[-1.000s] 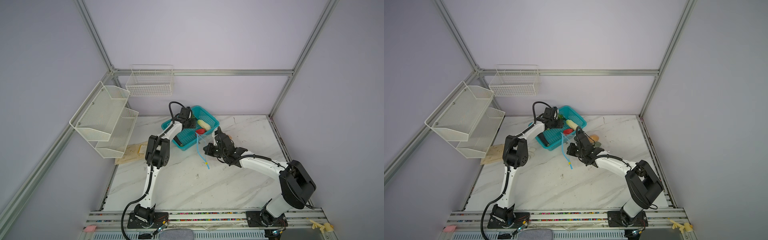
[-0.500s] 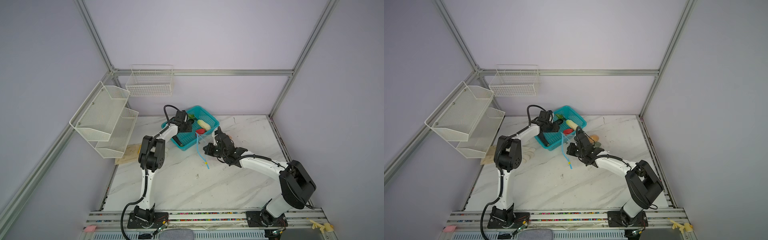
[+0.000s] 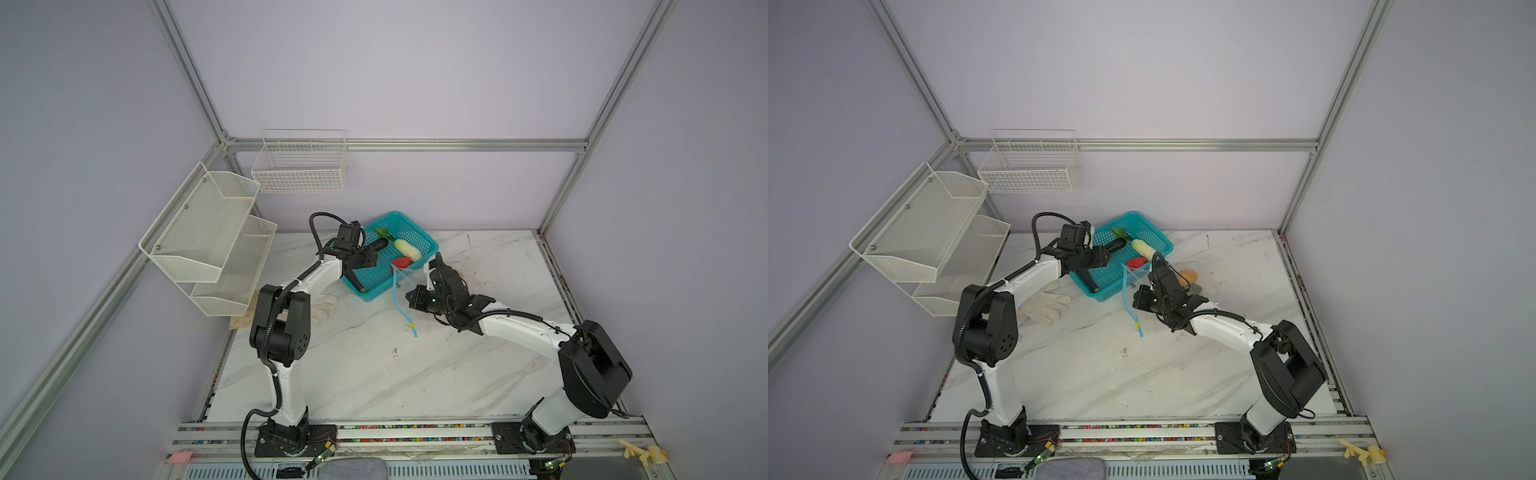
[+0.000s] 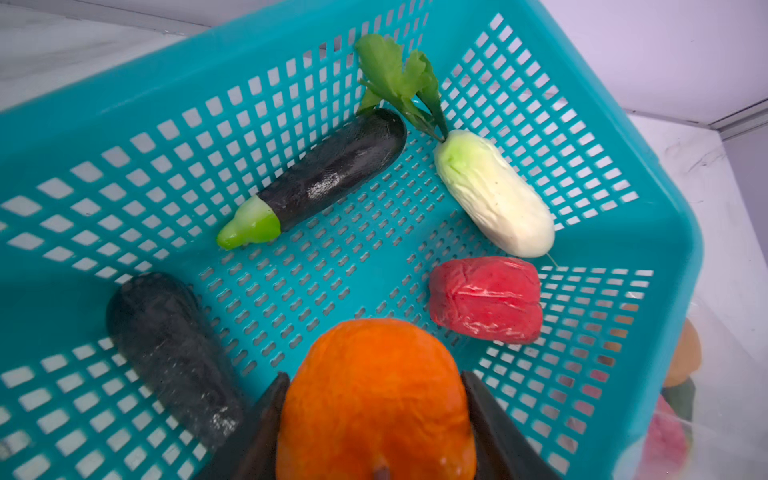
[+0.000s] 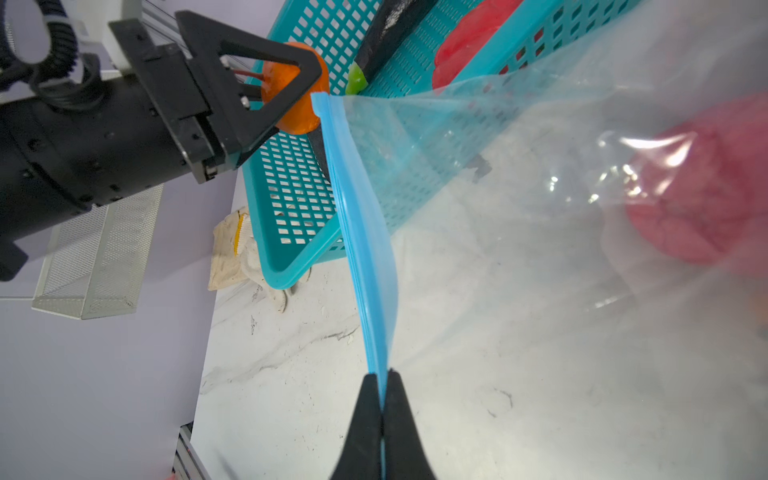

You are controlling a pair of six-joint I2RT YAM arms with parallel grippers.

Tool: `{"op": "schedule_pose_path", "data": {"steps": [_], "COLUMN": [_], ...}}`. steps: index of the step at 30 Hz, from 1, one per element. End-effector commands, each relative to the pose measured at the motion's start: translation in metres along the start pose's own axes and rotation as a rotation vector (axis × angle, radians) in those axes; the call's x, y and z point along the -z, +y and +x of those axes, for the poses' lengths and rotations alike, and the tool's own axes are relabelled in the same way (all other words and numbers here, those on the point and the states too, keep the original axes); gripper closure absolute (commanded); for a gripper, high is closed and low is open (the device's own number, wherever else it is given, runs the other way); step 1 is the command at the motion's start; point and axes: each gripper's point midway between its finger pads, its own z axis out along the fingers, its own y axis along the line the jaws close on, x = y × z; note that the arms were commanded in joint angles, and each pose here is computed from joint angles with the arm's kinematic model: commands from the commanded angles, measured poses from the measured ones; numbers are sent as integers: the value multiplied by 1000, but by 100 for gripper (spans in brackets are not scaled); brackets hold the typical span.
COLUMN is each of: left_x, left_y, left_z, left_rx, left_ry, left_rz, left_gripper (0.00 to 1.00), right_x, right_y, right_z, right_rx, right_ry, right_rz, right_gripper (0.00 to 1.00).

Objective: Place the food in the zip-top bag and seal the zipper
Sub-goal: 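Close the left gripper on the orange and lift it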

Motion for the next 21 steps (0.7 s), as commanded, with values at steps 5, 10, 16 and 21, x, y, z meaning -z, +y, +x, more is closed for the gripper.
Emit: {"op": "schedule_pose_path", "data": {"steps": [5,10,16,21], "left_x": [41,63,89,112], "left_y": [-10,-13,-19,-30], "left_z": [11,25,36,48], "left_rx": [60,76,84,91], "left_ry": [-24,-15,-20,-9], "left_rz": [84,118,160,231], "left_gripper": [48,48,48,48], "right_x": [10,11,11,12], "right_y": [11,12,13,13], "right_z": [-10,-10,-11,-13], "right_rx": [9,6,3,1], "right_ry": [-41,-46,-51,-57], "right_rz": [-43,-49,-54,-51], "right_gripper": [100,100,100,100]}}
